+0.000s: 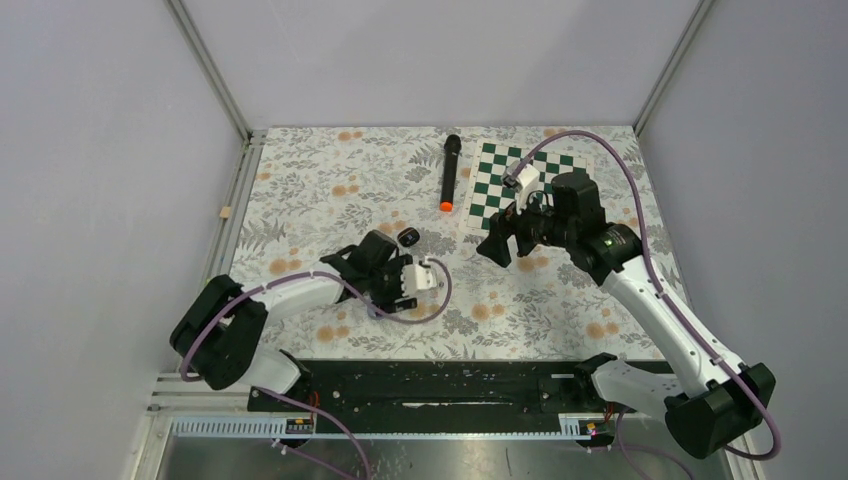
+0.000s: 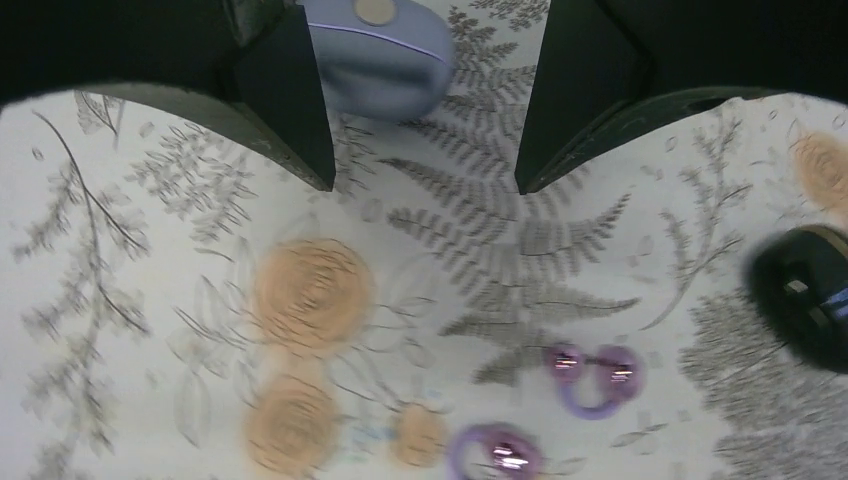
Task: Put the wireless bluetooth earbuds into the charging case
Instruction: Move the charging case to the center of the board.
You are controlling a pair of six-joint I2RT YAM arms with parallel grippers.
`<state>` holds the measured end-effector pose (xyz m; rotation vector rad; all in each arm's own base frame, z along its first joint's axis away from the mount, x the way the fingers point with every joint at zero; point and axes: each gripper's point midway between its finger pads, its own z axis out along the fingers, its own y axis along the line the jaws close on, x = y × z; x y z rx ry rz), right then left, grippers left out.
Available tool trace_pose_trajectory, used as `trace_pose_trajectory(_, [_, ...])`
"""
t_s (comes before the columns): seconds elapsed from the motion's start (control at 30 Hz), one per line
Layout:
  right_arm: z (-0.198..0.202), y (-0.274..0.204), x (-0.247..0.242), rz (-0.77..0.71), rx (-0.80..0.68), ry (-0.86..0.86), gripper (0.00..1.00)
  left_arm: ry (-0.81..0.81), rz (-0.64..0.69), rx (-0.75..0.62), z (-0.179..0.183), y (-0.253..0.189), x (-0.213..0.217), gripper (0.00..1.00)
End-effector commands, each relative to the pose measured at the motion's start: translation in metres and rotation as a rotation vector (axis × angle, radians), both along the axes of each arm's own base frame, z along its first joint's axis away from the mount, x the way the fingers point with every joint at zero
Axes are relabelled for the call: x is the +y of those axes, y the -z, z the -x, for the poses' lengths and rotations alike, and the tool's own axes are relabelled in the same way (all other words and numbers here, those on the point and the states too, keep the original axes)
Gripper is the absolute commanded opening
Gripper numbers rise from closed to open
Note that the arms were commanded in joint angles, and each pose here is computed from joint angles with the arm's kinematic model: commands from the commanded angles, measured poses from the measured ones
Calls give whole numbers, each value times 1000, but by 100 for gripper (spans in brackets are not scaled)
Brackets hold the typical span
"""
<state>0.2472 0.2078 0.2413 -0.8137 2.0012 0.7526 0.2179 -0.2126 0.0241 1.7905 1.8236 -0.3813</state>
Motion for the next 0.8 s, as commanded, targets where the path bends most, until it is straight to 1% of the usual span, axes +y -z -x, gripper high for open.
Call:
trace_pose_trajectory(0.0, [-12, -9, -1, -6, 5, 46, 87, -226, 121, -23, -41, -46, -11, 71])
trace_pose_trajectory(0.1, [-17, -13, 0, -11, 4, 47, 87, -256, 216, 28, -41, -89, -9, 75])
trace_pose_trajectory(0.2, [-22, -8, 0, -4, 23, 72, 86, -371, 252, 56, -43, -116, 10, 75])
trace_pose_trajectory(0.23, [-24, -6, -1, -5, 35, 85, 86, -401, 252, 80, -40, -118, 17, 75])
trace_pose_trajectory(0.3, [-26, -4, 1, -10, 60, 92, 85, -483, 239, 166, -36, -114, 32, 72])
trace_pose_trajectory(0.37, [-26, -6, 3, -18, 75, 92, 85, -609, 198, 301, -29, -105, 46, 67])
trace_pose_trajectory(0.4, [-27, -7, 4, -21, 81, 93, 85, -666, 193, 376, -25, -101, 48, 66])
trace_pose_trajectory(0.43, [-28, -8, 5, -24, 81, 93, 85, -742, 213, 450, -23, -100, 52, 65])
trace_pose_trajectory(0.53, [-30, -13, 6, -29, 72, 95, 85, -929, 259, 595, -13, -94, 51, 66])
trace_pose_trajectory(0.63, [-31, -14, 7, -38, 77, 100, 85, -1125, 287, 696, -5, -79, 53, 68])
trace_pose_trajectory(0.7, [-31, -13, 8, -49, 94, 108, 85, -1170, 300, 712, -1, -69, 54, 72])
trace_pose_trajectory(0.77, [-31, -12, 9, -53, 100, 109, 85, -1209, 284, 721, 2, -56, 58, 74])
